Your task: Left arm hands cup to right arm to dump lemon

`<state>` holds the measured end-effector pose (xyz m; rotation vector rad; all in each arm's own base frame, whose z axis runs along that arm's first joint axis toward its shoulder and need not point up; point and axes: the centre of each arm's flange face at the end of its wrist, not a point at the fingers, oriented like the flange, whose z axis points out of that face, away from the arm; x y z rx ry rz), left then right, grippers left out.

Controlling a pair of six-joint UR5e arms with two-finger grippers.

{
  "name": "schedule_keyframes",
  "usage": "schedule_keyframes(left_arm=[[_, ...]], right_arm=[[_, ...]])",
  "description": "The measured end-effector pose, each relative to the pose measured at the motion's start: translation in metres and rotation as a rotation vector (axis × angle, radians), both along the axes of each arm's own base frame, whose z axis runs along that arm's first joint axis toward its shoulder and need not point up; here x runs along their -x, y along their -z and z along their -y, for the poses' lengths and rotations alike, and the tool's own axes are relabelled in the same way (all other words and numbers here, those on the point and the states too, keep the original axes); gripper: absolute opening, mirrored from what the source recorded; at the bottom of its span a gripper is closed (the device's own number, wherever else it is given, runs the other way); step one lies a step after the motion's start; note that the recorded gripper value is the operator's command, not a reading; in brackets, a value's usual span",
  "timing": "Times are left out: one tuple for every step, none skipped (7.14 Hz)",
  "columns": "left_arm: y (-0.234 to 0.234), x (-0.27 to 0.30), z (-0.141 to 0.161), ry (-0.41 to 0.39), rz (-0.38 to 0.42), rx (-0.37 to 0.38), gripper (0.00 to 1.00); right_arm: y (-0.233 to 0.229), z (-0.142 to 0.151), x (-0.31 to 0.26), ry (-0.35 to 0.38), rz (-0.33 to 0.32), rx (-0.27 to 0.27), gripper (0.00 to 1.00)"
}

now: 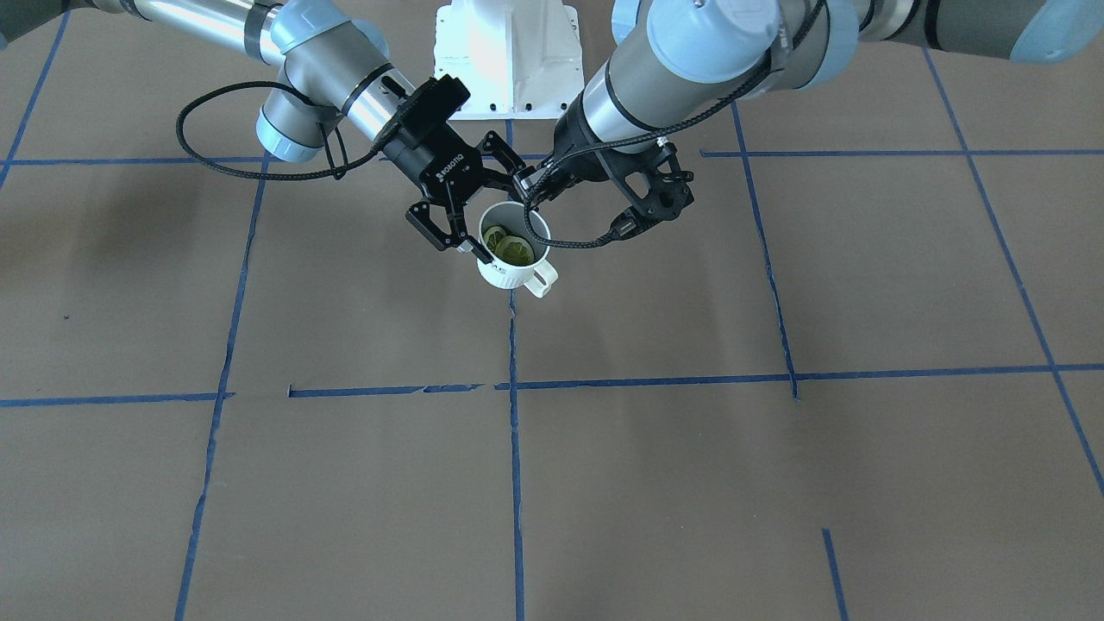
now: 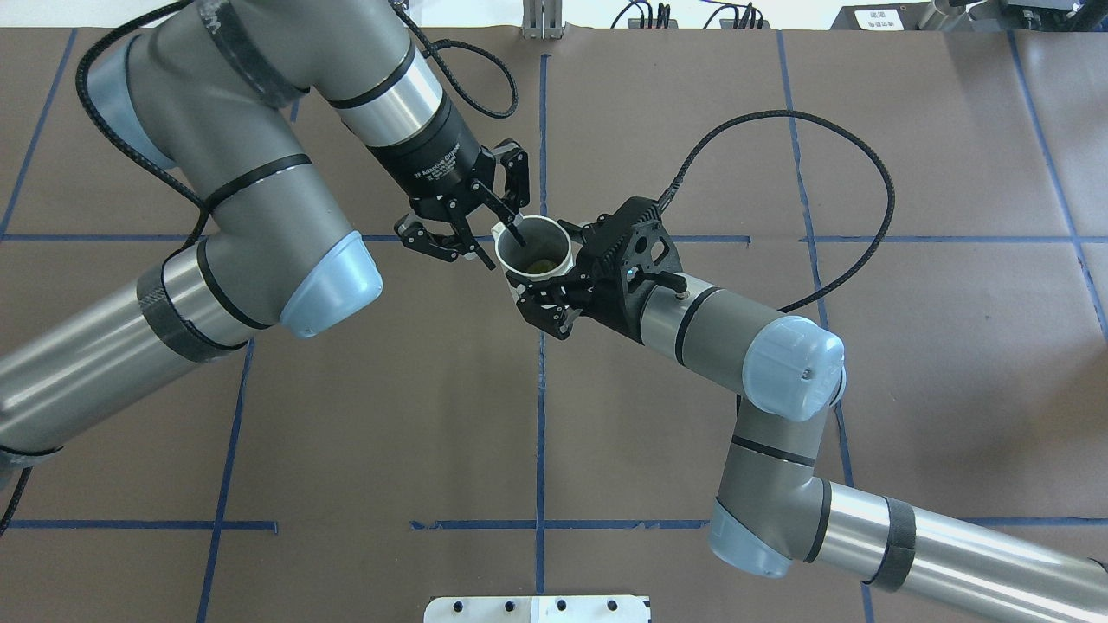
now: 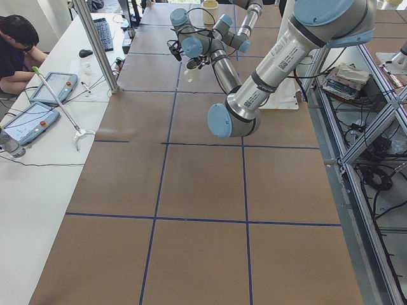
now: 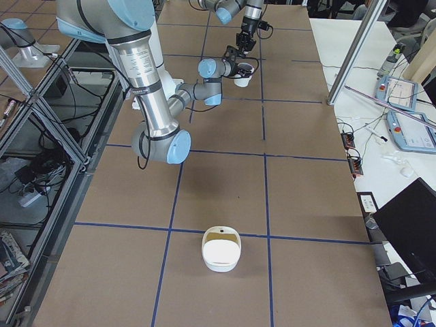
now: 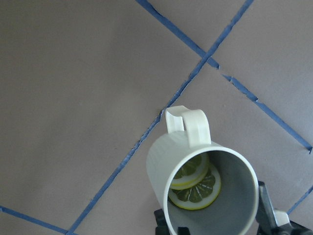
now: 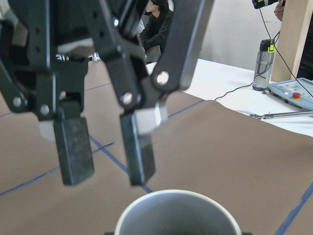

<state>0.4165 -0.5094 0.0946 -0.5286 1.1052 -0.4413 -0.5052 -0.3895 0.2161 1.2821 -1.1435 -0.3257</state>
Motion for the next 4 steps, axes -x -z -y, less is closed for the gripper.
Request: schedule_keyframes(left_arm=[[-0.003, 0.018, 0.011, -0.002, -0.013, -0.001, 1.0], [-0.017, 0.031, 0.021, -0.001, -0.012, -0.018, 1.0], [-0.04, 0.038, 0.027, -0.007, 0.003, -0.045, 1.0], [-0.072, 0.042, 0.031, -0.009, 0.034, -0.09, 1.0]], right_arm=[[-0.002, -0.001, 0.001, 0.003, -0.004, 0.001, 0.02], [-0.003, -0.001, 0.001, 0.003, -0.006, 0.001, 0.01], [-0.004, 0.0, 0.001, 0.0, -0.009, 0.003, 0.0], [-0.006, 0.005, -0.002, -0.01, -0.015, 0.006, 0.0]])
